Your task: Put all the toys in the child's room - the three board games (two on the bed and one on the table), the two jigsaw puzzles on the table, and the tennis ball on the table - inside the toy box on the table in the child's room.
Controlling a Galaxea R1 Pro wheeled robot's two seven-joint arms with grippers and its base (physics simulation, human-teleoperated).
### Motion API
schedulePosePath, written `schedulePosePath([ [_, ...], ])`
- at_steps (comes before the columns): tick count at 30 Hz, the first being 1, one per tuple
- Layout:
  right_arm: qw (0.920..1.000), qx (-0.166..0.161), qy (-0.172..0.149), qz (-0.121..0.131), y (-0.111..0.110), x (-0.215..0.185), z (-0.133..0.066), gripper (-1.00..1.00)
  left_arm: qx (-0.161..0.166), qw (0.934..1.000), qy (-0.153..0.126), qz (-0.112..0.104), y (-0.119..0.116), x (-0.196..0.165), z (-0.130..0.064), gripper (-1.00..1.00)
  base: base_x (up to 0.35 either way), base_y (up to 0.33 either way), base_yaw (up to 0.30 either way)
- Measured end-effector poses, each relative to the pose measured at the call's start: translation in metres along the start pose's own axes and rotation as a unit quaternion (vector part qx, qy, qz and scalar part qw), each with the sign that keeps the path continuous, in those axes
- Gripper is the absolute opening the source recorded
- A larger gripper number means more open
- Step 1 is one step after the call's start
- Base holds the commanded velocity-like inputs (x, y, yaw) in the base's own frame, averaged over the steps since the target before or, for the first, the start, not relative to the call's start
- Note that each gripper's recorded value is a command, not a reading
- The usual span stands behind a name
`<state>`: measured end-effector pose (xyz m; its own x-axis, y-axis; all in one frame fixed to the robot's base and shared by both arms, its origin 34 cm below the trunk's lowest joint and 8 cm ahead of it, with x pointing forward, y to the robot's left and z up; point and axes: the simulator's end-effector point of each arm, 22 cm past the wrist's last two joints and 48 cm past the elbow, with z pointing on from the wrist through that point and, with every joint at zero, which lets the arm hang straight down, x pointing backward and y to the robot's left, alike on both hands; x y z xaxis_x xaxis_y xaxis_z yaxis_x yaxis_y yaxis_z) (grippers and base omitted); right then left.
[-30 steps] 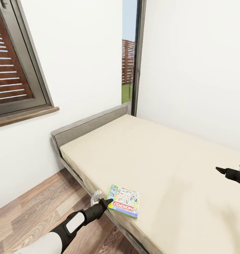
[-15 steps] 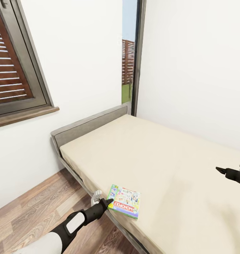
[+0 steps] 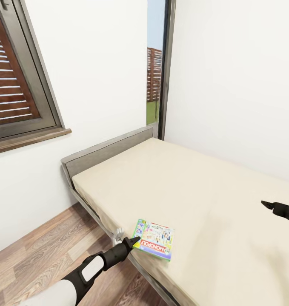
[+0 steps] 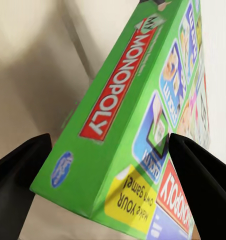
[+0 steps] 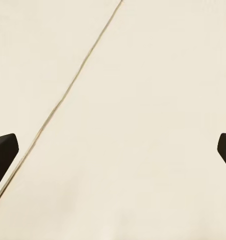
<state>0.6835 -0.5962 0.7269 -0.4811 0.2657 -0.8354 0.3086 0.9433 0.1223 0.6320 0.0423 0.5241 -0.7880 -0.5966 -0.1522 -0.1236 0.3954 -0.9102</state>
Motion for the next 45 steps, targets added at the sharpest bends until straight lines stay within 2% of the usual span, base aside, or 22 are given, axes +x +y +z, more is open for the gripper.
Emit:
schedulePosePath([
  [3,1.0000,0.001,-0.005,0.001,-0.001,-0.004,-0.002,1.00,0.009,1.0000,0.001,0.001,-0.006,0.002,0.002,-1.00,0.000,0.000,0.000],
  [10,0.9998,0.010,-0.017,0.011,-0.012,-0.013,-0.008,1.00,0.054,0.9985,0.002,0.010,-0.041,0.005,0.010,-1.00,0.000,0.000,0.000],
  [11,0.9998,0.010,-0.016,0.011,-0.012,-0.013,-0.008,1.00,0.054,0.9985,0.003,0.011,-0.041,0.005,0.010,-1.00,0.000,0.000,0.000],
  [21,0.9995,0.019,0.004,0.024,-0.025,0.003,-0.014,1.00,0.101,0.9946,0.005,0.024,-0.080,0.011,0.014,-1.00,0.000,0.000,0.000],
  [26,0.9996,0.009,0.009,0.025,-0.023,0.009,-0.015,1.00,0.114,0.9927,0.007,0.039,-0.094,0.019,0.011,-1.00,0.000,0.000,0.000],
  [32,0.9993,-0.029,0.006,0.021,-0.006,0.007,-0.018,1.00,0.108,0.9928,0.010,0.052,-0.102,0.026,0.011,-1.00,0.000,0.000,0.000],
  [36,0.9975,-0.069,-0.003,0.014,0.015,-0.002,-0.023,1.00,0.073,0.9957,0.020,0.054,-0.098,0.034,0.015,-1.00,0.000,0.000,0.000],
  [40,0.9965,-0.084,-0.006,0.007,0.023,-0.004,-0.028,1.00,0.054,0.9966,0.021,0.058,-0.102,0.035,0.018,-1.00,0.000,0.000,0.000],
  [45,0.9959,-0.090,-0.005,0.002,0.026,-0.002,-0.033,1.00,0.048,0.9965,0.022,0.065,-0.108,0.038,0.018,-1.00,0.000,0.000,0.000],
])
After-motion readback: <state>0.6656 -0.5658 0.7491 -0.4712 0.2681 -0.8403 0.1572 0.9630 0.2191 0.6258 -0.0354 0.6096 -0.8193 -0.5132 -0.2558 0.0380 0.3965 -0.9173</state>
